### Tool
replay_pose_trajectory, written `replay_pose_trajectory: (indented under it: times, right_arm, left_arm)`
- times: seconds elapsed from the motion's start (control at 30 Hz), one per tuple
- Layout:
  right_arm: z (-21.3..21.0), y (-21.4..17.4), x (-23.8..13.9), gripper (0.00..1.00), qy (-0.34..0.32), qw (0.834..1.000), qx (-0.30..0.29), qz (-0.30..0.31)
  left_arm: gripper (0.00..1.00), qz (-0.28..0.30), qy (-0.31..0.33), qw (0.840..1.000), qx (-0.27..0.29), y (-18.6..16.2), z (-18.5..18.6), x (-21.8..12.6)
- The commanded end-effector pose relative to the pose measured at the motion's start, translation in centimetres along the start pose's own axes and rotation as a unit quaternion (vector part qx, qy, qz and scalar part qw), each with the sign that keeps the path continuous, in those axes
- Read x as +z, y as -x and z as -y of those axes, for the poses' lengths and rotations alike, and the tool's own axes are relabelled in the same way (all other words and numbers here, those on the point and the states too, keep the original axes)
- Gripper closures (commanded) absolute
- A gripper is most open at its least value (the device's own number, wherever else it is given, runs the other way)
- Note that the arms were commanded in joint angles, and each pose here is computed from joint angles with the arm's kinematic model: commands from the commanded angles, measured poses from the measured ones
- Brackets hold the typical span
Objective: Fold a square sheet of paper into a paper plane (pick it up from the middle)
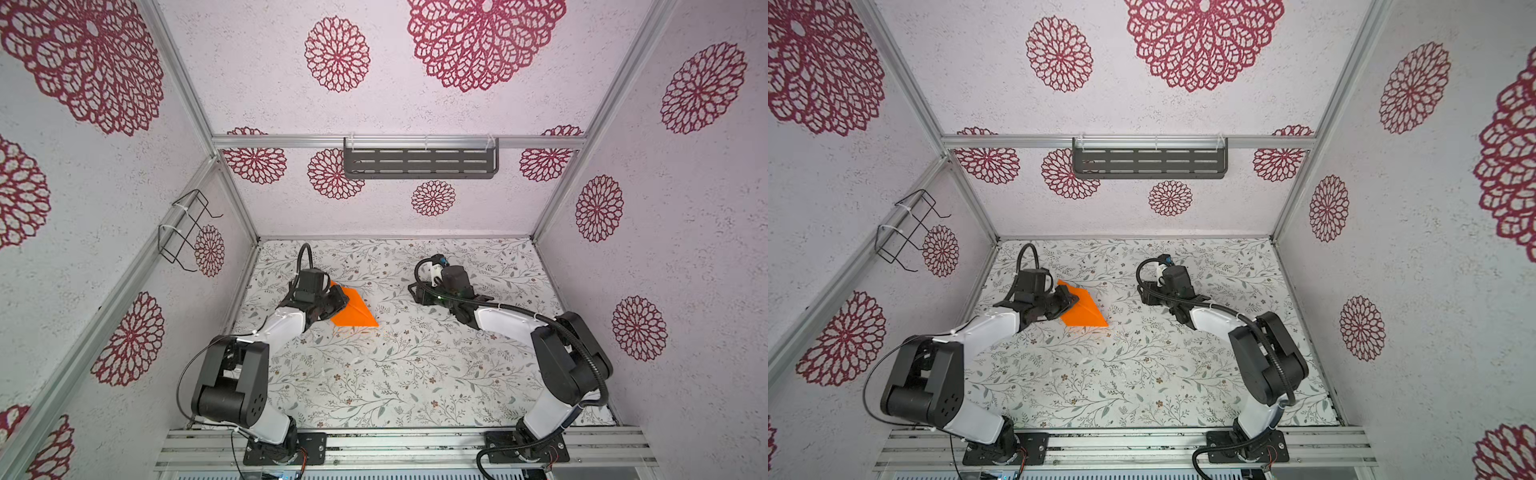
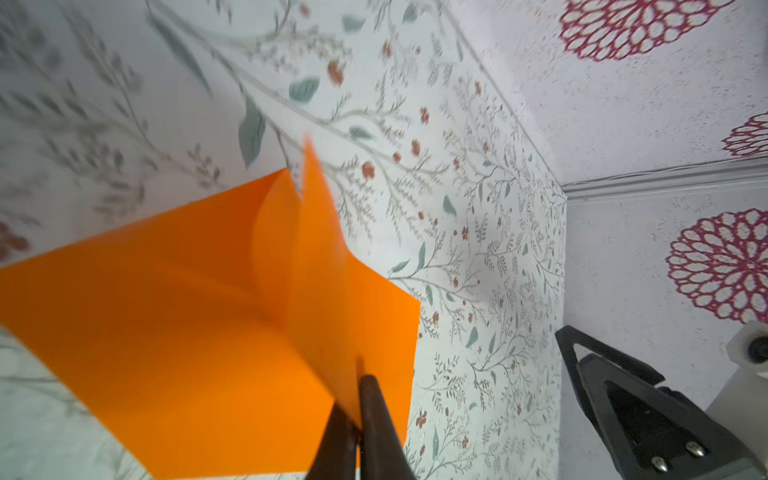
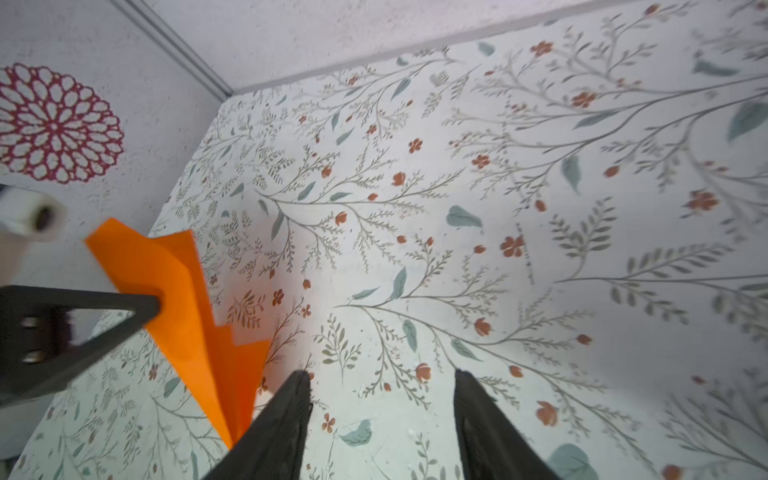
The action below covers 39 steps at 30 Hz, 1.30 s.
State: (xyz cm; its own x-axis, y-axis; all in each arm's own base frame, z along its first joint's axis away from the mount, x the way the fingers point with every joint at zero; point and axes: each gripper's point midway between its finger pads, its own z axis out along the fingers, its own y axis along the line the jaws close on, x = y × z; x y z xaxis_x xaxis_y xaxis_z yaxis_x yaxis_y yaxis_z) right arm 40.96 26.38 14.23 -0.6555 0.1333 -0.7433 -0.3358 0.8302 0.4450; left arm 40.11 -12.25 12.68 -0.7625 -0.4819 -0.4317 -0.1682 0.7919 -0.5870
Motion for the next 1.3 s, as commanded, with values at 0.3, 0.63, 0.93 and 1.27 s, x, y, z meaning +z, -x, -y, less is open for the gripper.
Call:
replay_pose_trajectory:
  times: [0.3,0.63,0.93,1.27]
  right_arm:
    - [2.7,2.6,-3.1,0.37,-0.084,0.994,0.013,0.069]
    - [4.2,1.9,-4.2,0.35,-0.116,0.991,0.018,0.071]
    - [5.2,1.2,-4.9,0.35,-0.13,0.989,0.03,0.069]
    - [5.9,0.9,-5.3,0.35,-0.138,0.987,0.043,0.068]
  left_arm:
    - [0.92,-0.032,0.484,0.845,0.224,5.3,-6.3,-10.9]
    - [0.94,-0.092,0.606,0.698,0.371,4.4,-5.2,-3.8]
    - [0.94,-0.119,0.589,0.675,0.428,-0.7,-3.6,5.6]
    - [0.88,-0.156,0.531,0.721,0.416,-5.3,-3.1,10.4]
